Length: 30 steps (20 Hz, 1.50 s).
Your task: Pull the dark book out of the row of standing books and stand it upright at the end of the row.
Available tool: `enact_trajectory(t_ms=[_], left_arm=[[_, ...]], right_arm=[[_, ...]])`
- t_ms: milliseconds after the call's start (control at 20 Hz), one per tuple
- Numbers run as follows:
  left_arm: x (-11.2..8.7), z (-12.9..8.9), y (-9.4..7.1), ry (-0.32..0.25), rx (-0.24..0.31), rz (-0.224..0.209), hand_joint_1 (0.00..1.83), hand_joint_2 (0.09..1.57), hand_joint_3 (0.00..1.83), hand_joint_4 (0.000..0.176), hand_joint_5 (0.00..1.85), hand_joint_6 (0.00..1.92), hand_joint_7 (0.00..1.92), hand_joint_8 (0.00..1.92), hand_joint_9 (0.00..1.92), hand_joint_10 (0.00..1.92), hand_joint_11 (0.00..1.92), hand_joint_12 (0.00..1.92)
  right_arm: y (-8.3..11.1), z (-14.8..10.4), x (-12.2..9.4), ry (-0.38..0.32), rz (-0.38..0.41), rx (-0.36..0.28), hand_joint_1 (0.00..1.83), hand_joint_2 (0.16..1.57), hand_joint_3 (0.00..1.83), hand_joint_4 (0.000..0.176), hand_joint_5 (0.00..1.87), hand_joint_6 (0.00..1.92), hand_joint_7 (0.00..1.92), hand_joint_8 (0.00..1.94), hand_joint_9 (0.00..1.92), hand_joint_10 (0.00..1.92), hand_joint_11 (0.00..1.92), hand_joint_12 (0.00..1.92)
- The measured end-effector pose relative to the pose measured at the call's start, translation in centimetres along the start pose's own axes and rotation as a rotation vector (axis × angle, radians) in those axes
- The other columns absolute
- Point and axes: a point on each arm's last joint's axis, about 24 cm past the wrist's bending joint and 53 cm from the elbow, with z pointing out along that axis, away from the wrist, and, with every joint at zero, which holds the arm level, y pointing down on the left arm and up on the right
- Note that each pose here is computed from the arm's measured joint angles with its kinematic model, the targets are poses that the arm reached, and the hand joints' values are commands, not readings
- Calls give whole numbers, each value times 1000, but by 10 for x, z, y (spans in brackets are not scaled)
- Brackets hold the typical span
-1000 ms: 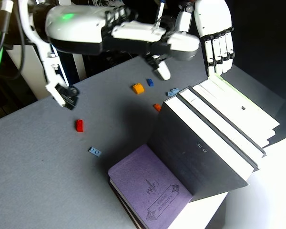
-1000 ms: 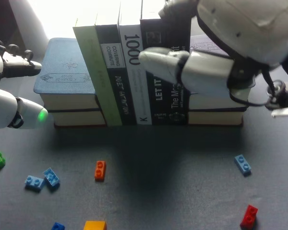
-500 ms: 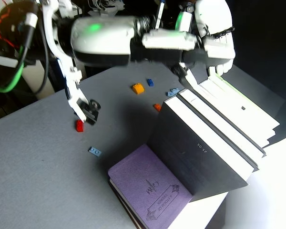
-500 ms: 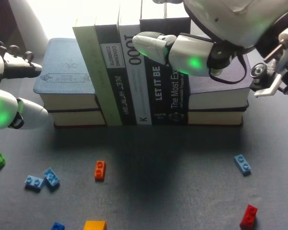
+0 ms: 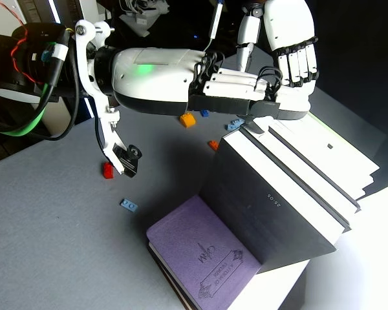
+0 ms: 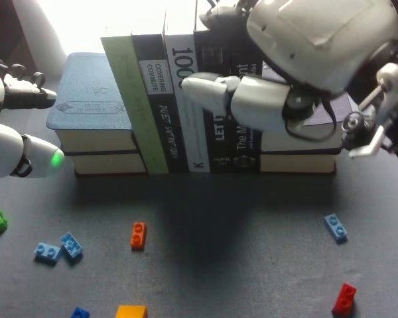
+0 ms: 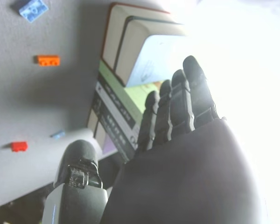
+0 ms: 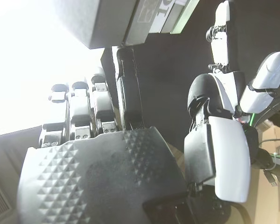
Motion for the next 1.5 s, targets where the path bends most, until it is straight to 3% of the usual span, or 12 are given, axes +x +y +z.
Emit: enact_trajectory(t_ms=[250, 700, 800, 950, 1100, 1350, 1500], left_arm=[[0, 0, 0, 0, 0, -1, 0, 1264, 0, 0, 47, 4, 40, 2, 46, 3, 0, 365], [0, 0, 0, 0, 0, -1, 0, 1260, 0, 5, 62, 2, 52, 1, 58, 4, 0, 404], [0, 0, 0, 0, 0, 0, 0, 1260, 0, 5, 41, 0, 41, 0, 57, 2, 0, 382], [0, 0, 0, 0, 0, 0, 0, 1254, 0, 3, 48, 7, 45, 7, 55, 3, 0, 331], [0, 0, 1, -1, -1, 5, 0, 1251, 0, 0, 63, 3, 64, 4, 79, 8, 0, 405], [0, 0, 1, -1, -1, 8, 0, 1262, 3, 0, 87, 5, 76, 3, 87, 3, 0, 441], [0, 0, 0, -1, -1, 8, 0, 1257, 0, 0, 91, 5, 80, 3, 90, 4, 0, 444]], right_arm=[[20, -27, 8, 48, 34, 14, 0, 1177, 12, 9, 733, 1, 127, 12, 0, 0, 0, 0], [32, -63, 16, 139, 84, 102, 0, 1181, 10, 5, 730, 0, 117, 4, 0, 0, 0, 0], [33, -71, 18, 162, 80, 115, 0, 1170, 5, 18, 715, 0, 100, 0, 0, 0, 0, 0], [37, -83, 23, 209, 77, 138, 0, 1182, 10, 6, 739, 12, 101, 2, 0, 0, 0, 0], [40, -94, 24, 246, 67, 163, 0, 1184, 10, 0, 713, 1, 98, 0, 0, 0, 0, 0], [45, -111, 32, 312, 55, 200, 0, 1185, 8, 7, 663, 0, 103, 3, 0, 0, 0, 0], [52, -123, 39, 357, 66, 217, 0, 1185, 7, 0, 668, 2, 97, 0, 0, 0, 0, 0]])
